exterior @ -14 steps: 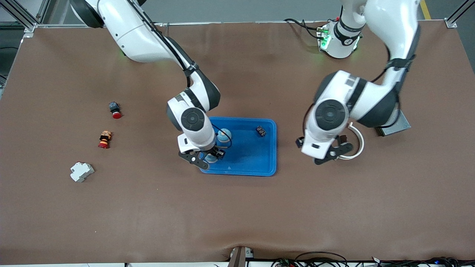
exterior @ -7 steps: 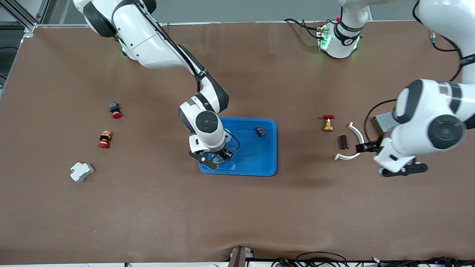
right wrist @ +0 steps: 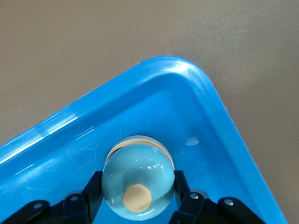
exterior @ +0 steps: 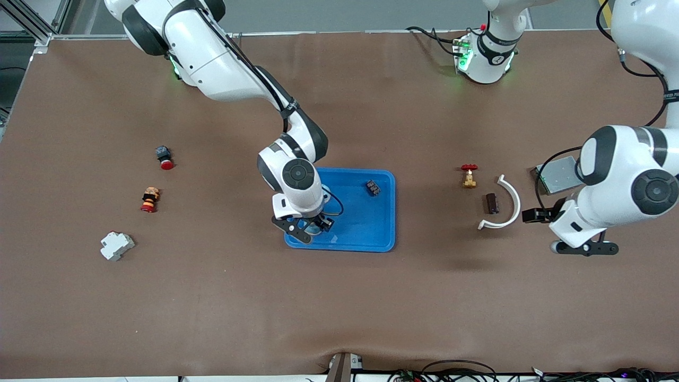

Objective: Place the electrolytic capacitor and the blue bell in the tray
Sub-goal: 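Place the second bell in the tray while the left gripper releases the capacitor, then grasp the second capacitor with the left gripper while the right gripper withdraws, then carry the capacitor into the tray and release it with the left gripper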

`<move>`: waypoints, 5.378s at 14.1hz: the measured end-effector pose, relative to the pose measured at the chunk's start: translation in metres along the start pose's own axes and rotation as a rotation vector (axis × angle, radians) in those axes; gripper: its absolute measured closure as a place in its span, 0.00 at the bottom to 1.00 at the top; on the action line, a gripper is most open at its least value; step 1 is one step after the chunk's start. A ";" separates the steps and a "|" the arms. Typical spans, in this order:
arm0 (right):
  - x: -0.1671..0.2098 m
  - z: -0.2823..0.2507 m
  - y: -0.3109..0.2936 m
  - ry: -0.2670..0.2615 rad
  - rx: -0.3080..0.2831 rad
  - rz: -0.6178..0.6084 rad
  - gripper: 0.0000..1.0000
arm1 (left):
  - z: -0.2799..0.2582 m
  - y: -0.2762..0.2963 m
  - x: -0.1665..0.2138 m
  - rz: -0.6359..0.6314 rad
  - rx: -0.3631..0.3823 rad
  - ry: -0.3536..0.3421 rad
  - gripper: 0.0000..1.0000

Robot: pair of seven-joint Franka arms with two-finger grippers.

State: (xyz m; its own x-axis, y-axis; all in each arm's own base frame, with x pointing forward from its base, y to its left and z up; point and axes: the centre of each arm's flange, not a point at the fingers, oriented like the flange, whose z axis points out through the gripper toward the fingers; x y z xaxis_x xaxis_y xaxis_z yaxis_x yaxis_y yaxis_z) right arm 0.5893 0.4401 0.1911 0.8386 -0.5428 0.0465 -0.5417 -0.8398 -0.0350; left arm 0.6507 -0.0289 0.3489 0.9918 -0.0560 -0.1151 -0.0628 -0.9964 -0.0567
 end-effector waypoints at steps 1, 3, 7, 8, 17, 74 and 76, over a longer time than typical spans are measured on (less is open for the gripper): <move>-0.001 0.000 0.000 0.003 -0.001 -0.001 0.35 | 0.008 0.005 -0.003 0.027 -0.002 0.008 0.00; -0.002 0.000 -0.001 0.009 -0.003 -0.006 0.35 | 0.022 0.017 -0.015 0.071 -0.004 0.033 0.00; -0.003 0.005 -0.001 0.013 -0.002 -0.009 0.11 | 0.050 0.043 -0.044 0.122 -0.004 0.037 0.00; -0.003 0.006 0.000 0.015 -0.003 -0.011 0.02 | 0.058 0.046 -0.050 0.128 -0.006 0.039 0.00; 0.052 -0.047 0.010 -0.018 -0.119 -0.075 0.00 | 0.101 0.056 -0.073 0.054 -0.024 0.031 0.00; 0.340 -0.403 0.408 -0.036 -0.045 -0.508 0.00 | -0.035 0.177 -0.038 -0.371 -0.038 -0.023 0.66; 0.341 -0.403 0.408 -0.036 -0.045 -0.508 0.00 | -0.039 0.216 -0.041 -0.416 -0.054 -0.022 0.66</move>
State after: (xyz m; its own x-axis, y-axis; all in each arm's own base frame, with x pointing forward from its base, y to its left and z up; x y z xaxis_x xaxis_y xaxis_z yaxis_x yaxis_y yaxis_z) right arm 0.6302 -0.0895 0.5952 0.9978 -0.0656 0.0122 -0.0659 -0.9975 0.0259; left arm 0.6009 -0.2446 0.3804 0.9285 0.3531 -0.1146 0.3496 -0.9356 -0.0504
